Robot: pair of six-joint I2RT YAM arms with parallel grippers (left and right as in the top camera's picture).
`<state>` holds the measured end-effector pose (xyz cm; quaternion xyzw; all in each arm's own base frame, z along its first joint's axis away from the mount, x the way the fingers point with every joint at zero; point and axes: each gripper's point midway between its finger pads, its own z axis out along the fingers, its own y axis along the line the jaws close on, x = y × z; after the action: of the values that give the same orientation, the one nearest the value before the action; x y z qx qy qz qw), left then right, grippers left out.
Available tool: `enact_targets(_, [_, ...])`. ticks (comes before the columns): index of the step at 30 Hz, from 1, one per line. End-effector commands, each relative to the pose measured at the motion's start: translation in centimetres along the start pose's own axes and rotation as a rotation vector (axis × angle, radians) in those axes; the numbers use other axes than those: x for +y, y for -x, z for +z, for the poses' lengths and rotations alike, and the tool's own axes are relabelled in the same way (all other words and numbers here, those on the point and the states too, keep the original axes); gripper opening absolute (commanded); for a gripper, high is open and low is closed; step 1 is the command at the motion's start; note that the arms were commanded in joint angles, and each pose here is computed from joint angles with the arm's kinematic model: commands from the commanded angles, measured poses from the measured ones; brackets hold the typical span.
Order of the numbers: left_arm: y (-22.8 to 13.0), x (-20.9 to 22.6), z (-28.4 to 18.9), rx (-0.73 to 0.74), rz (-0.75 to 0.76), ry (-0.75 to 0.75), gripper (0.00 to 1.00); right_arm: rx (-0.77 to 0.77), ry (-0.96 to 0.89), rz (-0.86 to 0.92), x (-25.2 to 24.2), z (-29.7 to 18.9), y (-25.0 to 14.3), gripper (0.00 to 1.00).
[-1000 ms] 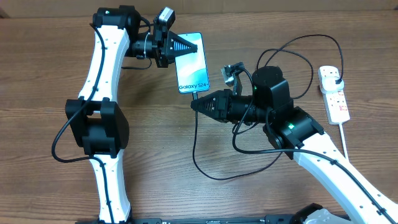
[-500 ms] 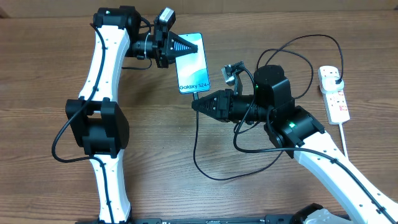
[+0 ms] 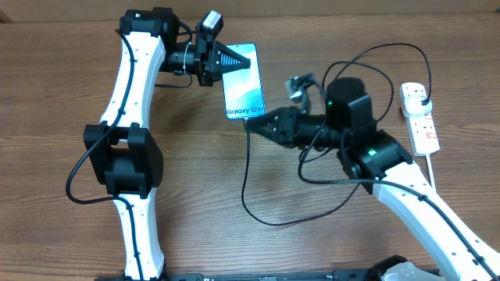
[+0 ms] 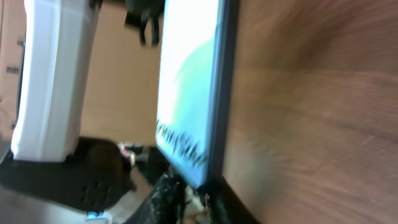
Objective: Plug charger to phone and switch on socket
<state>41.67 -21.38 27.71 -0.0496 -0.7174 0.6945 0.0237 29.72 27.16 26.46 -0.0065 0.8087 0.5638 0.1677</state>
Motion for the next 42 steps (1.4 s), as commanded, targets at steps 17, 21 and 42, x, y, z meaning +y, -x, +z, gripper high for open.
enact_targets(17, [-1.0,9.1,-5.6,0.051,0.072,0.627,0.04,0.002,-0.283,0.050,-6.8,-1.1,-1.2,0.56])
enact_targets(21, [-1.1,11.1,-5.6,0.052,0.035,0.625,0.04,0.032,-0.312,0.033,-7.5,-1.3,-2.0,0.62])
enact_targets(42, [-1.3,21.9,-6.2,-0.008,-0.102,0.712,0.04,0.075,-0.440,0.066,-9.8,-2.0,-3.8,0.62])
